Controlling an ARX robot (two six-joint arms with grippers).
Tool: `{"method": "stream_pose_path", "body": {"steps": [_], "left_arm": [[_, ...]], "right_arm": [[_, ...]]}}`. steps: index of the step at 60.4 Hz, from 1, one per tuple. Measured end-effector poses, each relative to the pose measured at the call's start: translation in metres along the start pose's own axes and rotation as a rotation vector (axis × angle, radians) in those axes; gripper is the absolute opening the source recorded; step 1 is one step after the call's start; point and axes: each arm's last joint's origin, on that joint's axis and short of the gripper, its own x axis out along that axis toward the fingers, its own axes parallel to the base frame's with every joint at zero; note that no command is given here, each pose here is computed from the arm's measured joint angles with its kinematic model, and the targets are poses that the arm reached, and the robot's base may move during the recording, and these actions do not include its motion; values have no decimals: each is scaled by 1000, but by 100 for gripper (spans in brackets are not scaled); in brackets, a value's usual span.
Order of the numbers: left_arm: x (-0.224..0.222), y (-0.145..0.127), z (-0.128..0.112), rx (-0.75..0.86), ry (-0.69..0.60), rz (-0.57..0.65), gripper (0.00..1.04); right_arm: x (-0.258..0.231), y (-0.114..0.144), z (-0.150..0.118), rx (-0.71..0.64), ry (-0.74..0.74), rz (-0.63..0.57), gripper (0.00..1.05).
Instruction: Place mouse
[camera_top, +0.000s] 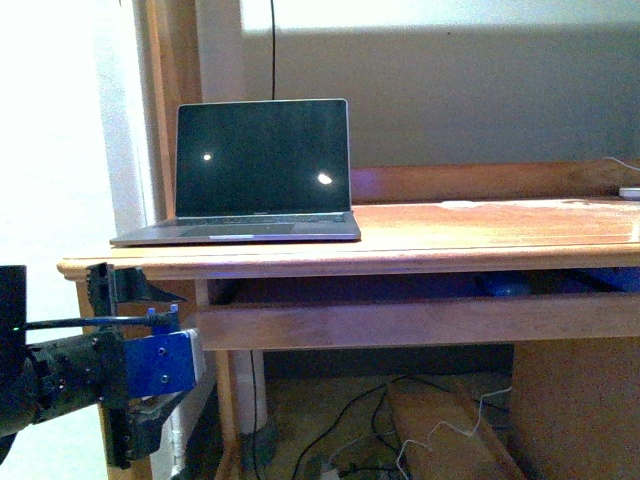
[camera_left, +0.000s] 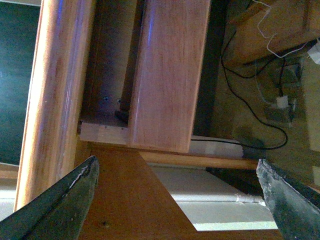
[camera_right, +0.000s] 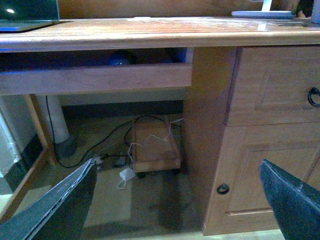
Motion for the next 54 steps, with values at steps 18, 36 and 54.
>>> {"method": "stream_pose_path", "body": {"steps": [18,36,54], "left_arm": [[47,1,-13,64,-48,-33,97],[64,-6,-10,119,-68,-70,97],[44,-2,22,-91,22,-290,97]], "right_arm": [[0,0,0,0,0,0,97],[0,0,0,0,0,0,97],[0,0,0,0,0,0,97]]}}
